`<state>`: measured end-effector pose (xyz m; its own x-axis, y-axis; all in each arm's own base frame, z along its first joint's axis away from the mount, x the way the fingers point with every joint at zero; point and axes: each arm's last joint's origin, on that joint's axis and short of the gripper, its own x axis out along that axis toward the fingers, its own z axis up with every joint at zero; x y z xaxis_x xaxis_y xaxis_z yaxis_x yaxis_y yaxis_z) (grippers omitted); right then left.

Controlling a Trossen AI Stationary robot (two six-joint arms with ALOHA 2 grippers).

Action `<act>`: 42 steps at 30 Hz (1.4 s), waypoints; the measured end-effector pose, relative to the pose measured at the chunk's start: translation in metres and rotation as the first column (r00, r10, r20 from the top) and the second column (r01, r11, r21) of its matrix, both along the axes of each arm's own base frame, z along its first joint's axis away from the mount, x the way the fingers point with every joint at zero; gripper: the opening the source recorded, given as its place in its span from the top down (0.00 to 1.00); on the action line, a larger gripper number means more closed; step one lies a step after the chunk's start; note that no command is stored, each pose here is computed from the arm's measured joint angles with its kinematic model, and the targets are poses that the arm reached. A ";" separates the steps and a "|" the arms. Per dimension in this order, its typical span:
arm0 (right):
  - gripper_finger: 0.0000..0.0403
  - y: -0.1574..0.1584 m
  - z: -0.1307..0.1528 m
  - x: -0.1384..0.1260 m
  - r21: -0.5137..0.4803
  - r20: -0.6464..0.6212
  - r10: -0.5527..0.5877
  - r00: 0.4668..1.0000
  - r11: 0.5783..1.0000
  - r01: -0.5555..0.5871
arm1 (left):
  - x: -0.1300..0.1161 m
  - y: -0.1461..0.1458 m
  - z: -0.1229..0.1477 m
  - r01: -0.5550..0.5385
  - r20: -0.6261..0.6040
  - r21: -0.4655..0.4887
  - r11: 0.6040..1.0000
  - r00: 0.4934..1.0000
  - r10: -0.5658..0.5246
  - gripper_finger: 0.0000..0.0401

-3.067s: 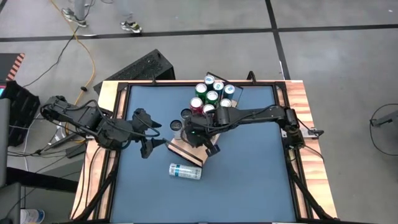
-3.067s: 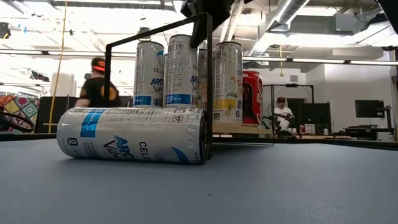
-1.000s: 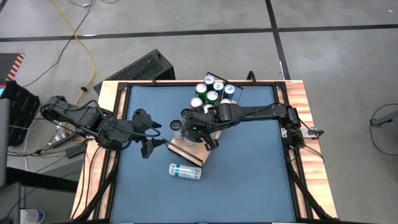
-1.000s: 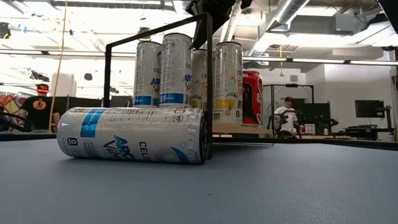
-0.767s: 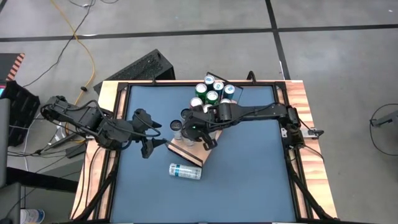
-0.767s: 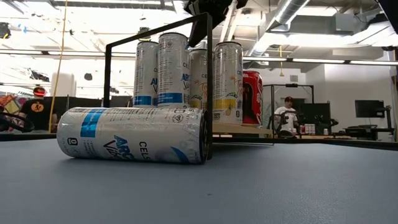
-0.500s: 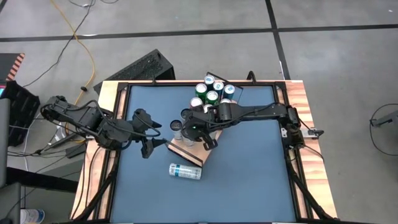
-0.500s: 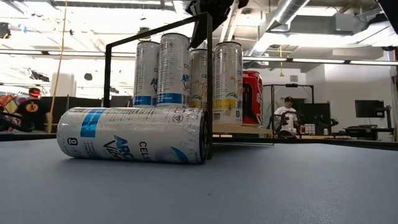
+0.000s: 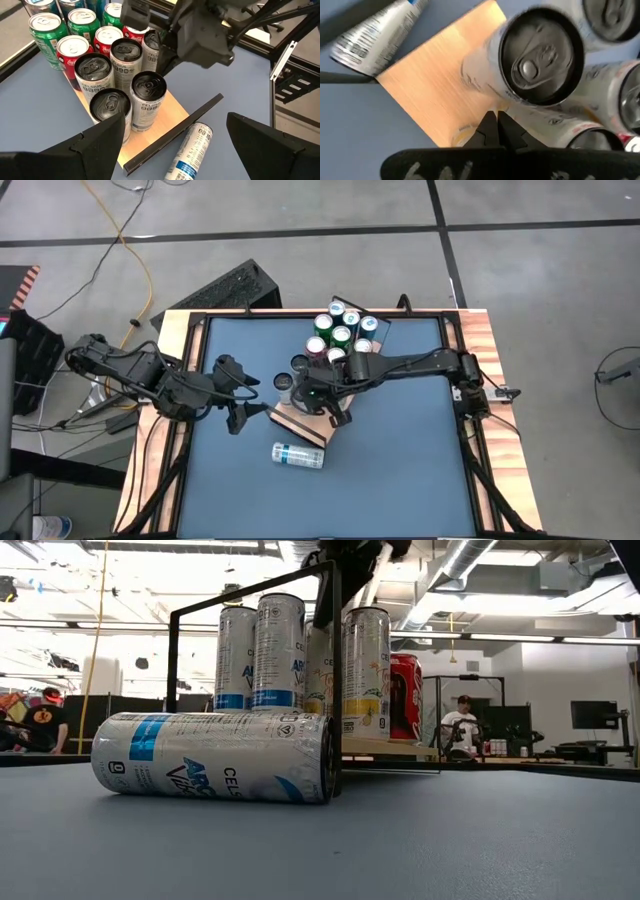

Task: Place canned beverage on shelf
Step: Put left white blue soda can on the shelf aligned with the other white blue soda can

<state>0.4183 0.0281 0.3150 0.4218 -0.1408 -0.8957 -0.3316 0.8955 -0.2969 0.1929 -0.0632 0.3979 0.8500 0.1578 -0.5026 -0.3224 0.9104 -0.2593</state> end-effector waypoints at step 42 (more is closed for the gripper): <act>1.00 0.007 0.006 0.006 0.009 0.095 -0.006 0.995 1.000 0.006 | 0.000 0.000 0.000 0.014 -0.005 0.023 1.000 1.000 -0.014 0.17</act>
